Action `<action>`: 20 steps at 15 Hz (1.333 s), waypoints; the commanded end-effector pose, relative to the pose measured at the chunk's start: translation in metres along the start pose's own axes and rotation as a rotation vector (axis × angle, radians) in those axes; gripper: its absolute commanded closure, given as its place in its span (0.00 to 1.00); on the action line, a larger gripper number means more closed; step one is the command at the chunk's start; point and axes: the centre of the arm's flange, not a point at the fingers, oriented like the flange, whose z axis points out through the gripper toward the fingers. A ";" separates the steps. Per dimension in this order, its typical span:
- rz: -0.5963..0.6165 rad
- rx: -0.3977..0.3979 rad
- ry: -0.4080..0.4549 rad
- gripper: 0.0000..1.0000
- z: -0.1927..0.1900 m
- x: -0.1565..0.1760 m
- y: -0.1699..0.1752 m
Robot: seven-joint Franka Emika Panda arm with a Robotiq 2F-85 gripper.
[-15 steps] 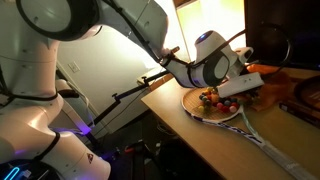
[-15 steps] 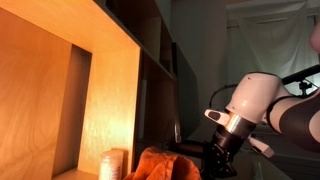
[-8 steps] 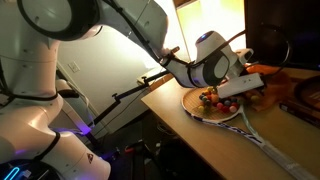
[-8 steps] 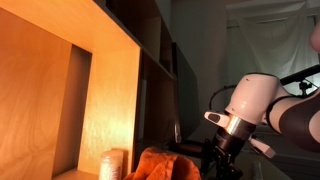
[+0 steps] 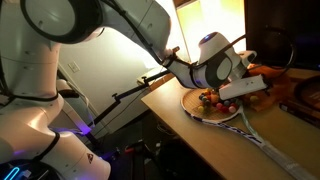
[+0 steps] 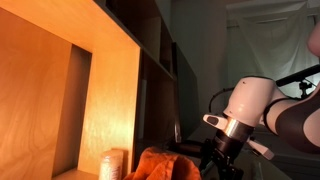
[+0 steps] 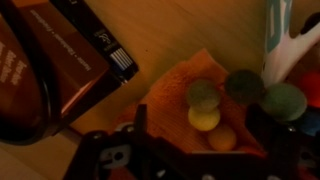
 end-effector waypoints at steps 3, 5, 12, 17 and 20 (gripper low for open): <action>-0.018 0.018 -0.008 0.00 0.004 0.004 0.011; -0.015 0.024 -0.001 0.25 0.005 0.004 0.011; -0.027 0.030 0.017 0.73 0.004 0.004 0.011; -0.029 0.031 0.031 0.91 0.001 0.003 0.009; -0.046 -0.017 0.039 0.92 -0.017 0.007 -0.006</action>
